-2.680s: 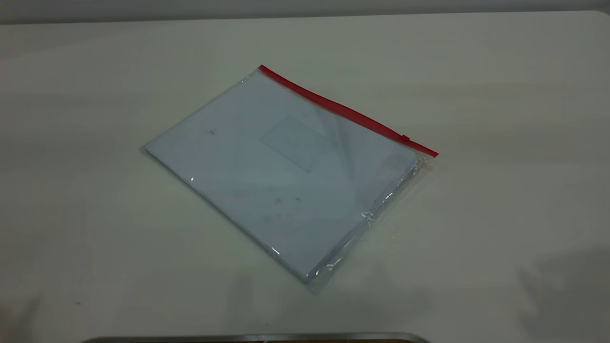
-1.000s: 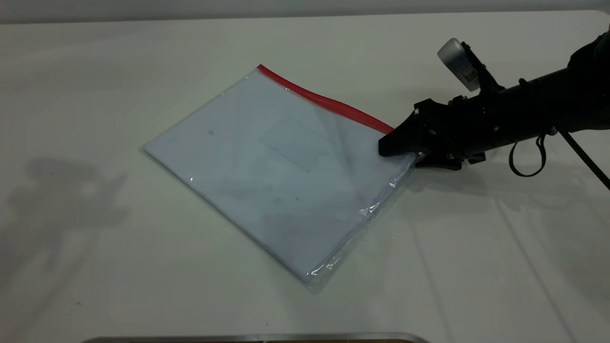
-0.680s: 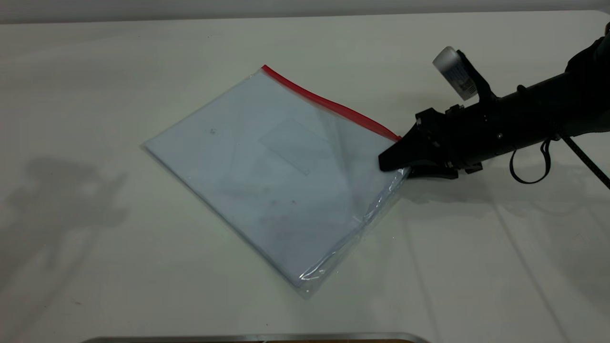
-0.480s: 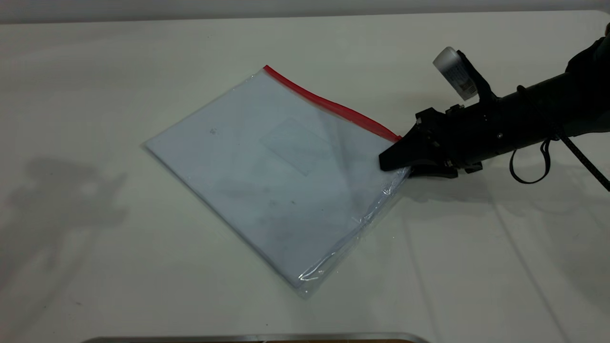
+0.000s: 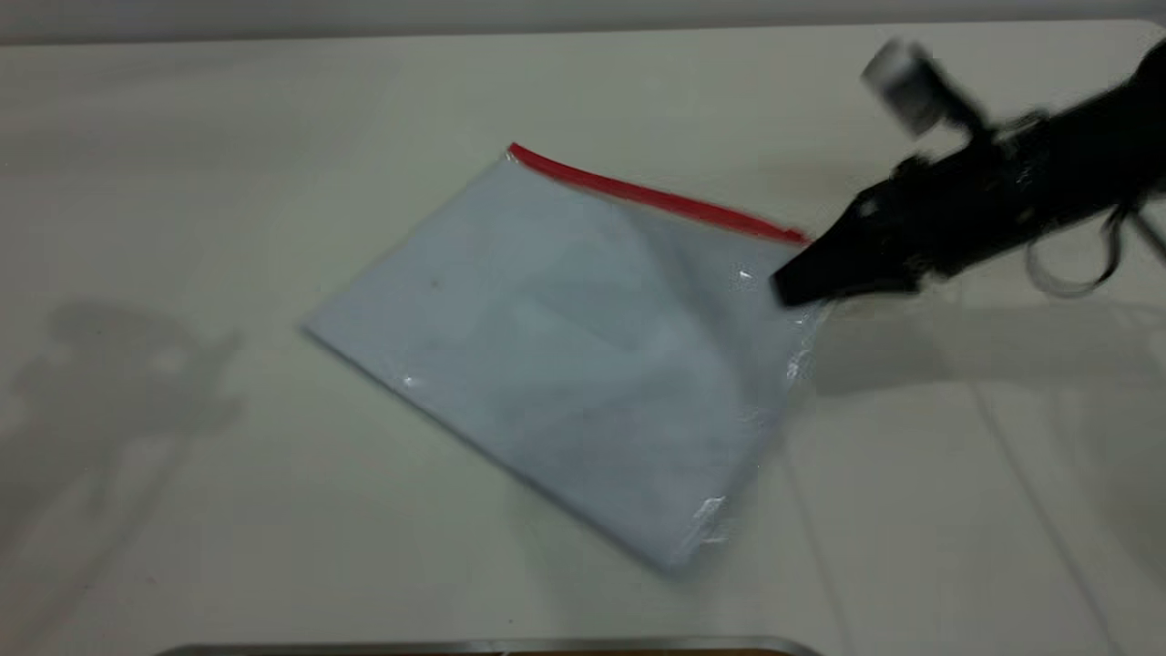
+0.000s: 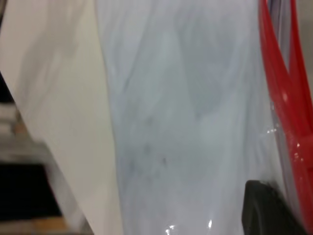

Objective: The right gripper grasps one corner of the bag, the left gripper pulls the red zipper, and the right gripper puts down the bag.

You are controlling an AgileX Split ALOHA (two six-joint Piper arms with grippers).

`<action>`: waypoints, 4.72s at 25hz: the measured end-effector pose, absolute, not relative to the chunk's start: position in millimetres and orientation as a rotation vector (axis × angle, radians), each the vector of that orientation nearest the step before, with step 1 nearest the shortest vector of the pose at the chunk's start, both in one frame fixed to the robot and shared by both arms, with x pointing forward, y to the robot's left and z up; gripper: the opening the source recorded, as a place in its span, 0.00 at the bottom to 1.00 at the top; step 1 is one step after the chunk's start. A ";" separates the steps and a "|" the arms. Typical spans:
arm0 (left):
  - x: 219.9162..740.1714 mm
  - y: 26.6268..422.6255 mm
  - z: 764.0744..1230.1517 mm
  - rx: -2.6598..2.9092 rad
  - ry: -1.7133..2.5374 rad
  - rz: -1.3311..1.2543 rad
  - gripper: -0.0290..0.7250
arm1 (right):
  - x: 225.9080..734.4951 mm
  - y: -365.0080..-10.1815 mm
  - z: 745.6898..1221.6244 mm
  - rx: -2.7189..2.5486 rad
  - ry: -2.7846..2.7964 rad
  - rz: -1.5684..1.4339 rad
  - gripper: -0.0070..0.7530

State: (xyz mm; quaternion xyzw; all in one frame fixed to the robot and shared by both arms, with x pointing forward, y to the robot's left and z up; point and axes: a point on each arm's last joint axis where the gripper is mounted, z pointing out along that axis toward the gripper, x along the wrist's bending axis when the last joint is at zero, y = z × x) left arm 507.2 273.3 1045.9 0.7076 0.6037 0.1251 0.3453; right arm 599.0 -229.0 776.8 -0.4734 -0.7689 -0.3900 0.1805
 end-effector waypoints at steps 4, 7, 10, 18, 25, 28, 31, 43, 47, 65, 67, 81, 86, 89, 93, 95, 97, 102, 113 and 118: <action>507.2 273.3 1045.9 1.837 1.567 0.325 0.72 | 636.3 -246.7 831.2 -1.435 -2.295 -1.250 0.06; 507.2 273.3 1045.9 1.837 1.567 0.325 0.72 | 664.2 -229.6 863.8 -1.470 -2.268 -1.452 0.06; 507.3 273.4 1045.9 1.836 1.567 0.326 0.72 | 656.5 -181.4 871.0 -1.253 -2.308 -1.447 0.06; 516.7 266.7 1034.1 1.858 1.542 0.287 0.72 | 633.1 -159.0 872.1 -0.888 -2.576 -1.035 0.06; 550.5 215.4 1012.6 1.929 1.278 0.217 0.72 | 655.7 -138.2 915.9 -0.800 -2.663 -1.177 0.06; 574.0 196.6 1010.8 1.926 1.164 0.216 0.72 | 644.3 -122.0 917.3 -0.686 -2.635 -1.141 0.06; 594.9 181.5 1004.2 1.969 1.006 0.155 0.72 | 634.0 -109.5 915.9 -0.583 -2.643 -1.080 0.06; 632.9 153.9 945.1 2.069 0.702 -0.166 0.72 | 646.3 -108.2 903.6 -0.582 -2.830 -1.079 0.06; 641.1 147.9 928.6 2.072 0.675 -0.227 0.72 | 642.1 -102.4 886.3 -0.550 -2.783 -1.054 0.06; 641.5 109.8 884.7 2.110 0.575 -0.411 0.70 | 639.5 -95.5 886.1 -0.525 -2.746 -1.101 0.06; 641.9 109.4 883.7 2.101 0.583 -0.414 0.68 | 639.4 -95.3 886.2 -0.525 -2.744 -1.103 0.06; 643.8 107.9 886.1 2.067 0.600 -0.409 0.46 | 639.7 -95.1 886.4 -0.529 -2.743 -1.109 0.06; 644.1 107.3 887.1 2.059 0.573 -0.394 0.31 | 640.5 -95.1 886.4 -0.537 -2.748 -1.113 0.06; 644.1 107.1 887.4 2.058 0.561 -0.390 0.24 | 640.8 -95.5 886.4 -0.540 -2.748 -1.114 0.06; 644.5 106.7 888.0 2.049 0.559 -0.386 0.20 | 641.0 -95.6 890.3 -0.516 -2.766 -1.123 0.06; 645.1 106.6 888.1 2.046 0.566 -0.380 0.18 | 641.2 -95.8 891.1 -0.509 -2.773 -1.124 0.06; 645.7 106.7 887.8 2.048 0.569 -0.372 0.17 | 641.4 -95.8 891.0 -0.511 -2.775 -1.125 0.06; 647.0 108.4 887.8 2.044 0.579 -0.365 0.16 | 643.1 -96.8 891.1 -0.527 -2.783 -1.132 0.06; 655.2 119.5 889.2 2.021 0.610 -0.317 0.16 | 654.1 -118.4 893.9 -0.641 -2.731 -1.193 0.06; 660.2 127.7 889.0 2.016 0.635 -0.285 0.16 | 659.8 -133.2 895.1 -0.695 -2.705 -1.217 0.06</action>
